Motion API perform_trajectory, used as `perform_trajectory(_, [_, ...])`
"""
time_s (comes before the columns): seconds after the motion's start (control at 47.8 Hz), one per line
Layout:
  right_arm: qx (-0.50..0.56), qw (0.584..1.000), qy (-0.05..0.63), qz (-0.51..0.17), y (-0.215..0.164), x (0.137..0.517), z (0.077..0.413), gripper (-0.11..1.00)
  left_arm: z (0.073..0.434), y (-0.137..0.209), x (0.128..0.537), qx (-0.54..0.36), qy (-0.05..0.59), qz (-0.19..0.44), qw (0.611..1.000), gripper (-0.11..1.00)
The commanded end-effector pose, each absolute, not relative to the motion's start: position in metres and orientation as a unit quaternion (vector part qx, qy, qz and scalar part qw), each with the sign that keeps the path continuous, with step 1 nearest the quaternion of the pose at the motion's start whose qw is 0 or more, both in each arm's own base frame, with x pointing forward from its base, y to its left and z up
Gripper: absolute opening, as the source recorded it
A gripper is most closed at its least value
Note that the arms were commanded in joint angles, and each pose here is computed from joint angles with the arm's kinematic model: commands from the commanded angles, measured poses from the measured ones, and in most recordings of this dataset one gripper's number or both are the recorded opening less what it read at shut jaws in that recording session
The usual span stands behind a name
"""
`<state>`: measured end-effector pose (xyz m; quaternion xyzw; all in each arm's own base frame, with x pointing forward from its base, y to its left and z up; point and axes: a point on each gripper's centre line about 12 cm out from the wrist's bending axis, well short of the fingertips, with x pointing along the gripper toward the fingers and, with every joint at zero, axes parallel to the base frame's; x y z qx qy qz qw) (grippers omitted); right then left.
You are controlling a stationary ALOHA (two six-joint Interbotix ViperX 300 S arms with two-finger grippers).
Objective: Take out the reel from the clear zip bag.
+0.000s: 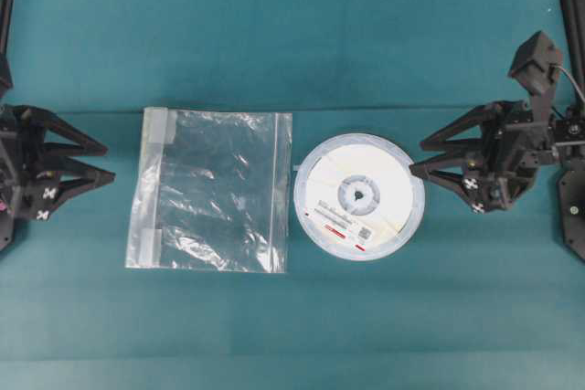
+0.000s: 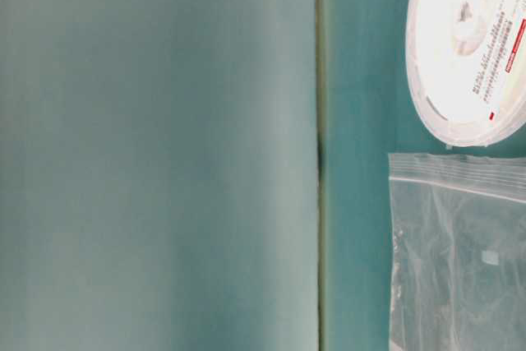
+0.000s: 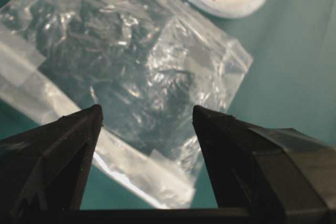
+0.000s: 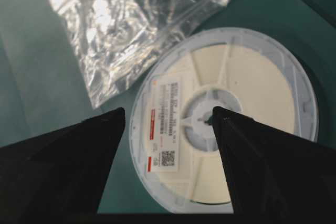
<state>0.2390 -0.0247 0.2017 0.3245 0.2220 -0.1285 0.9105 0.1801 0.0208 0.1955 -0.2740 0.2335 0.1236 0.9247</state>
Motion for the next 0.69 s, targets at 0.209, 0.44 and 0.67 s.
perform_trajectory(0.209, [0.242,0.929,0.265,-0.093,-0.012,0.234,0.202,0.83,0.206,0.015,0.186,-0.166,0.237,0.079,0.954,0.8])
perform_trajectory(0.44, [0.217,0.928,0.292,-0.082,-0.006,0.231,0.198,0.83,0.208,0.011,0.187,-0.115,0.24,0.055,0.962,0.8])
perform_trajectory(0.67, [0.171,0.937,0.299,-0.063,-0.001,0.231,0.197,0.83,0.205,0.011,0.186,-0.109,0.253,0.055,0.96,0.8])
